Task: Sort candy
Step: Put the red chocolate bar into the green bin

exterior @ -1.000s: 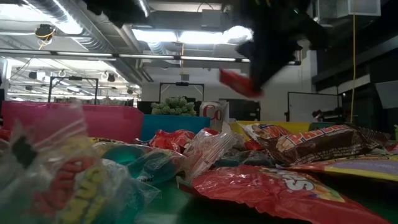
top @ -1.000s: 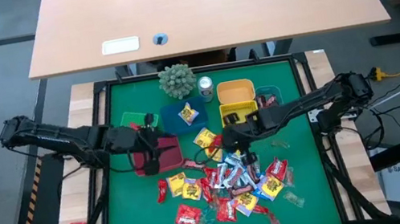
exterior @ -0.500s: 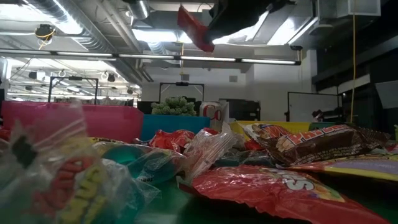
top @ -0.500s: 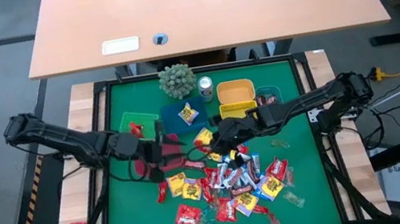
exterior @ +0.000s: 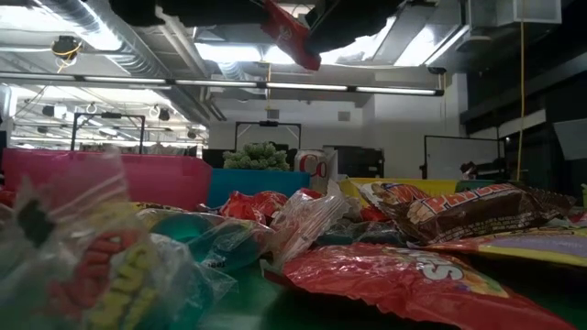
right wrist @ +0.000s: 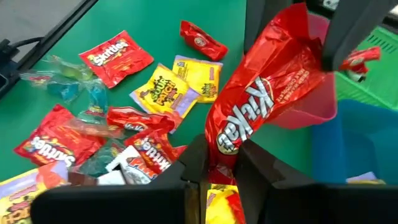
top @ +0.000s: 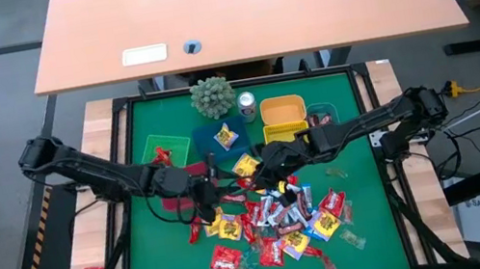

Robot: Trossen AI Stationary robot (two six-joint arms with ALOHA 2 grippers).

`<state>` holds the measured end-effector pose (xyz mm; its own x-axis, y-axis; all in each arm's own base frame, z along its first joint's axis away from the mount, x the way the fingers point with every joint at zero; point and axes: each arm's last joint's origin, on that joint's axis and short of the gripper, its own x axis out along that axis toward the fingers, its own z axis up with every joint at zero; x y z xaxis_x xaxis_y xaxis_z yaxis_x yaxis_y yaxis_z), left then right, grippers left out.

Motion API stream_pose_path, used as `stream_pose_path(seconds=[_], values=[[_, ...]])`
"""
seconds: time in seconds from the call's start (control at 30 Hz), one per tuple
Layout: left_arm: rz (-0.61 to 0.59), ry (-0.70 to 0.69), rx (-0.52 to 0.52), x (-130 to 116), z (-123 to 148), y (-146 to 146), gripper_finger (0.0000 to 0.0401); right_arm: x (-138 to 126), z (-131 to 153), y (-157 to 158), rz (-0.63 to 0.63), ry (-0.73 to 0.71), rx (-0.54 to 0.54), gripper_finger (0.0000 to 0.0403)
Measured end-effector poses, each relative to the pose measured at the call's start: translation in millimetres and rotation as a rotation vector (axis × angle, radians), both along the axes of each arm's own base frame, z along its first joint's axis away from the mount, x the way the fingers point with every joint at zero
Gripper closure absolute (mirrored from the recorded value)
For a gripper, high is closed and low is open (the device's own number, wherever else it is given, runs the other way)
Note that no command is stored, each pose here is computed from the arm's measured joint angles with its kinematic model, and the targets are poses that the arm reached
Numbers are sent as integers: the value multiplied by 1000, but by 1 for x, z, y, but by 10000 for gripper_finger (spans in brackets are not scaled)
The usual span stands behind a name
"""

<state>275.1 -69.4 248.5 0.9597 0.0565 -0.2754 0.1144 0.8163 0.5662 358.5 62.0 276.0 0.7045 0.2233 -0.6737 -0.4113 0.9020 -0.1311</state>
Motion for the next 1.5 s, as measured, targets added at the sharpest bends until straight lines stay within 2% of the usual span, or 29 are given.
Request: stream_pose_path(seconds=[0.37, 0.77, 1.1, 1.5], values=[[5, 2, -4, 6, -6, -1, 277, 0, 0, 0, -8, 6, 12, 343], [0, 9, -5, 5, -7, -2, 364, 0, -1, 0, -17, 12, 1, 343], [1, 9, -8, 5, -7, -2, 370, -1, -1, 0, -23, 15, -3, 339], [37, 9, -128, 5, -7, -1, 373, -1, -1, -1, -33, 15, -9, 217]])
